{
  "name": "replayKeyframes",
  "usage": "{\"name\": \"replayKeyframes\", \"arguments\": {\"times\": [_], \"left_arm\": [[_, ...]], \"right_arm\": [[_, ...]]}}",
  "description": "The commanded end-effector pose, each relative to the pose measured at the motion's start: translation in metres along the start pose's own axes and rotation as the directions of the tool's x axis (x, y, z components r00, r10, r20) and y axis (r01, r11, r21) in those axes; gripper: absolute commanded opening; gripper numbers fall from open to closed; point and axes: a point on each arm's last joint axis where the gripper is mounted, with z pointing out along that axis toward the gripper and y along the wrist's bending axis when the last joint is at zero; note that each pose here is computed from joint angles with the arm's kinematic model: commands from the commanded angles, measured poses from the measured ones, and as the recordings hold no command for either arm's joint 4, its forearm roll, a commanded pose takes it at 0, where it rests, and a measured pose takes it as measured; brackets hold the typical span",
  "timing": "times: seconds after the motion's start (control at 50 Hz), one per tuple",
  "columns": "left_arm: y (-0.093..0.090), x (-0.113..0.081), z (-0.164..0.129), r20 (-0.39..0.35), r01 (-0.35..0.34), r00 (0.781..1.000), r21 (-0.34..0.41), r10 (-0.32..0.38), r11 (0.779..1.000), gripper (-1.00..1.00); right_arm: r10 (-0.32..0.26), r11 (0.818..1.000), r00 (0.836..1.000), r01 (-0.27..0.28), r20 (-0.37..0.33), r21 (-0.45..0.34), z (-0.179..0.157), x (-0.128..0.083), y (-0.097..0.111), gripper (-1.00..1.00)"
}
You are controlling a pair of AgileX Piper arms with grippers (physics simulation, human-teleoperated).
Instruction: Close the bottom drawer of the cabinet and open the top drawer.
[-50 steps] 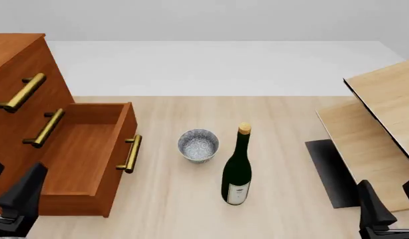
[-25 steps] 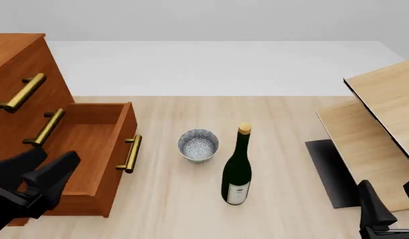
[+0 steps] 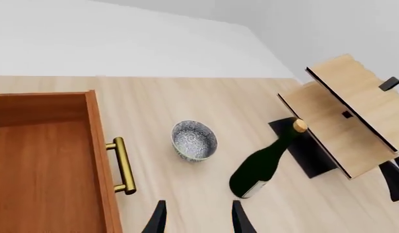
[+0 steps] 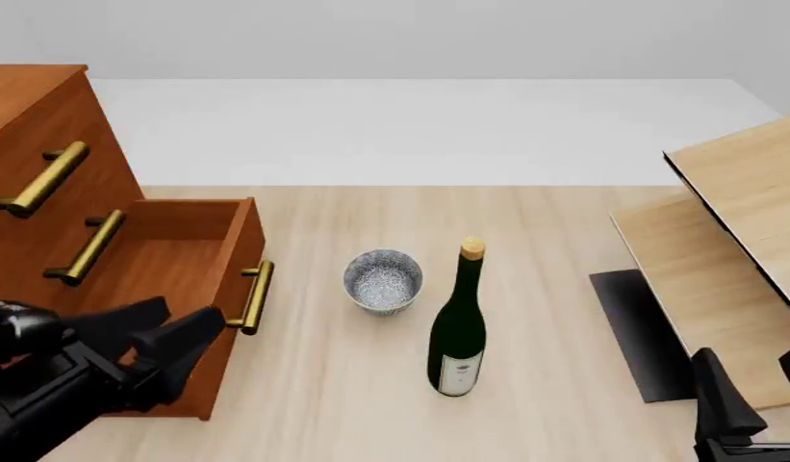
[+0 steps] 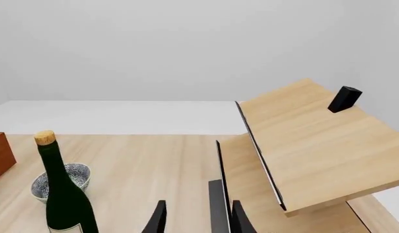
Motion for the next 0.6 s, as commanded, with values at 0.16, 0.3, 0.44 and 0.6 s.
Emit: {"name": "replayKeyframes", "arguments": {"times": [0.16,0.3,0.44,0.6], "left_arm": [[0.001,0.029,0.027,-0.106,0.025,0.994,0.025,-0.023,0.999,1.0],[0.005,0.04,0.035,-0.144,0.025,0.989,0.007,-0.023,1.0,1.0],[0.014,0.055,0.044,-0.181,0.023,0.983,-0.035,-0.029,0.999,1.0],[0.022,0.072,0.053,-0.208,0.043,0.977,-0.065,-0.055,0.997,1.0]], "right_arm": [[0.001,1.0,1.0,-0.001,-0.001,0.0,0.0,0.0,0.0,1.0],[0.001,1.0,1.0,-0.001,-0.001,0.0,0.0,0.0,0.0,1.0],[0.001,1.0,1.0,-0.001,-0.001,0.0,0.0,0.0,0.0,1.0],[0.002,1.0,1.0,-0.002,-0.002,-0.001,0.0,0.0,0.0,1.0]]}}
